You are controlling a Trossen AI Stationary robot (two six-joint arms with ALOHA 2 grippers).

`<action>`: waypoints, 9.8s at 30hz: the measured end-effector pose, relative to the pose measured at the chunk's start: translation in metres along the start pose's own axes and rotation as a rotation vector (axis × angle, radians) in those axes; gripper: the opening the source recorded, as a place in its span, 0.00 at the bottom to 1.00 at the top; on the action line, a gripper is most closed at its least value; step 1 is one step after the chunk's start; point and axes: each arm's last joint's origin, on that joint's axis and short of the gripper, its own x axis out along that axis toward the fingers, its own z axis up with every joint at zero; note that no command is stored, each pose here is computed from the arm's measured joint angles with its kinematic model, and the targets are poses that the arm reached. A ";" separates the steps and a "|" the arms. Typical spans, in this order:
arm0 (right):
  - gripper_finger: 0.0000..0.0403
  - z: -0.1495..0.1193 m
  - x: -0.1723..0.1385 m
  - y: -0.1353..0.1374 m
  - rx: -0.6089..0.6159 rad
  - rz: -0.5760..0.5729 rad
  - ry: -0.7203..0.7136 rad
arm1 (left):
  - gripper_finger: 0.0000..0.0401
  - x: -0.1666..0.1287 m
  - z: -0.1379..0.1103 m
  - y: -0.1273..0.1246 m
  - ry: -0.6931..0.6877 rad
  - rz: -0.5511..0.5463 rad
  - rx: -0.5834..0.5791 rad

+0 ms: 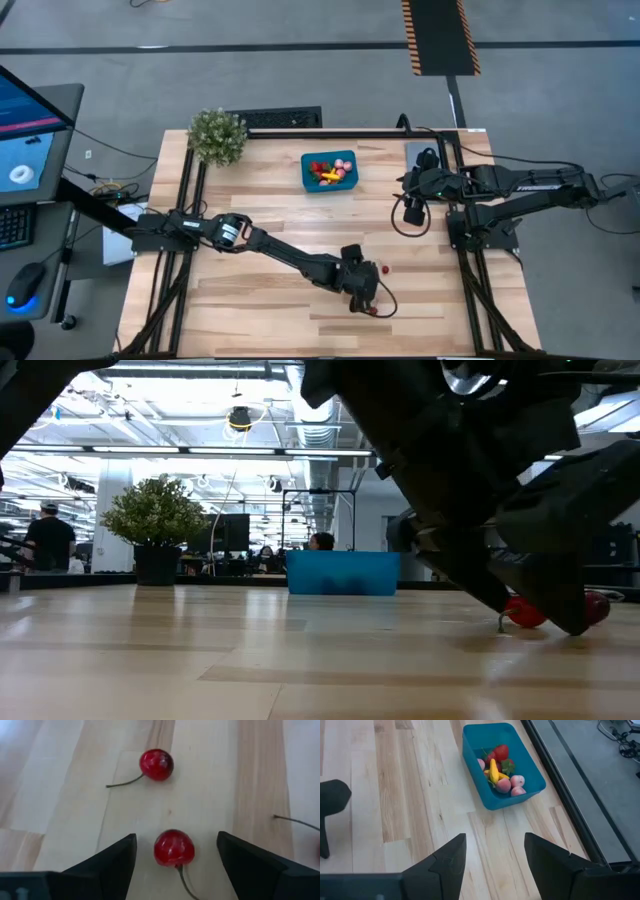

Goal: Pick and placing Produce into tupperware
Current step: Put the cherry into the blue bin, then put the top cherry into the blue bin

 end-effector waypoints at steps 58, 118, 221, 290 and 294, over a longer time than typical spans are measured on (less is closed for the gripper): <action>0.56 0.001 0.000 0.000 0.003 0.000 -0.007 | 0.27 0.003 -0.006 -0.005 -0.046 0.062 -0.129; 0.56 0.002 0.000 0.000 0.001 -0.001 -0.023 | 0.27 -0.163 0.071 -0.061 -0.445 0.244 -0.237; 0.56 0.006 0.000 0.000 0.012 -0.001 -0.056 | 0.27 -0.130 0.076 0.184 0.142 0.584 -0.334; 0.56 0.002 0.000 0.000 -0.001 0.000 -0.018 | 0.62 -0.065 0.045 0.308 0.156 0.263 -0.440; 0.56 0.000 0.000 0.000 -0.009 0.000 0.003 | 0.60 -0.077 0.060 0.278 0.156 0.216 -0.357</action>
